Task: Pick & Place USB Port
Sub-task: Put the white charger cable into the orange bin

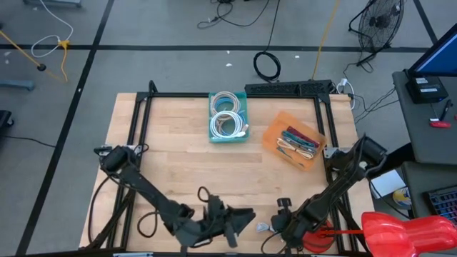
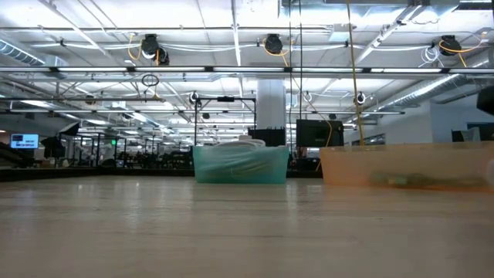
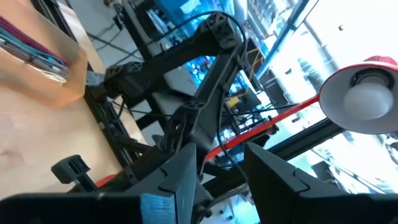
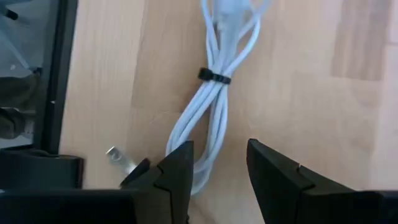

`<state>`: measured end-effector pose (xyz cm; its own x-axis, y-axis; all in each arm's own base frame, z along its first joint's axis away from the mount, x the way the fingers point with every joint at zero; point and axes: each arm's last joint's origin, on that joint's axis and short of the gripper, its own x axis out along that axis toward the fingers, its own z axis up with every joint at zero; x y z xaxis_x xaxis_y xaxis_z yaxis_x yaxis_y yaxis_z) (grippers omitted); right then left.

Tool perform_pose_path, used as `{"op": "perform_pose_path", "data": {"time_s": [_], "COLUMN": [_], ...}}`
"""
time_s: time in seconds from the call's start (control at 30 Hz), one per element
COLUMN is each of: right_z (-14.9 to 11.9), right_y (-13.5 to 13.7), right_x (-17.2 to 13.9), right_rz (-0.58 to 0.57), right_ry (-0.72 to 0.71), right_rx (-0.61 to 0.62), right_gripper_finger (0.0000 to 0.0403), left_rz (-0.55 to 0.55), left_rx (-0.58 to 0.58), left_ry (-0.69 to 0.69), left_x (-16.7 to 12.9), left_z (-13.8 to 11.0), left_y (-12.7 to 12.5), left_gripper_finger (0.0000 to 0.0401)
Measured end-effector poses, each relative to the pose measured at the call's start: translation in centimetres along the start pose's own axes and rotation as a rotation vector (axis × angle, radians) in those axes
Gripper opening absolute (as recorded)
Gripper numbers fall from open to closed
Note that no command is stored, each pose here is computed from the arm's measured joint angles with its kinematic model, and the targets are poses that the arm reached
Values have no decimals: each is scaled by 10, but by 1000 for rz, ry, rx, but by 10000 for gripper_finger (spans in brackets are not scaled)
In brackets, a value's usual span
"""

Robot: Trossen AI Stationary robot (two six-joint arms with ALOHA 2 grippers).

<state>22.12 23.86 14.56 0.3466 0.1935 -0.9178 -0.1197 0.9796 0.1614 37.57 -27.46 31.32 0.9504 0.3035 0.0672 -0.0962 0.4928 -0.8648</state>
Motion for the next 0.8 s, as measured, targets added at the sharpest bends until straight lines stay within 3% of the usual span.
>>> {"op": "perform_pose_path", "data": {"time_s": [0.2,0.33,0.53,0.8], "right_z": [-6,-7,-2,26], "right_y": [3,1,-4,-29], "right_x": [16,17,7,-38], "right_rz": [-24,-71,-67,-37], "right_ry": [31,21,0,-141], "right_rx": [-7,55,78,187], "right_gripper_finger": [141,123,14,3], "left_rz": [26,32,36,87], "left_rx": [0,1,15,114], "left_ry": [-31,-37,-32,-82], "left_x": [-14,-18,-19,-19], "left_z": [-6,-8,-9,-8], "left_y": [-5,-6,-5,-3], "left_gripper_finger": [136,136,136,136]}}
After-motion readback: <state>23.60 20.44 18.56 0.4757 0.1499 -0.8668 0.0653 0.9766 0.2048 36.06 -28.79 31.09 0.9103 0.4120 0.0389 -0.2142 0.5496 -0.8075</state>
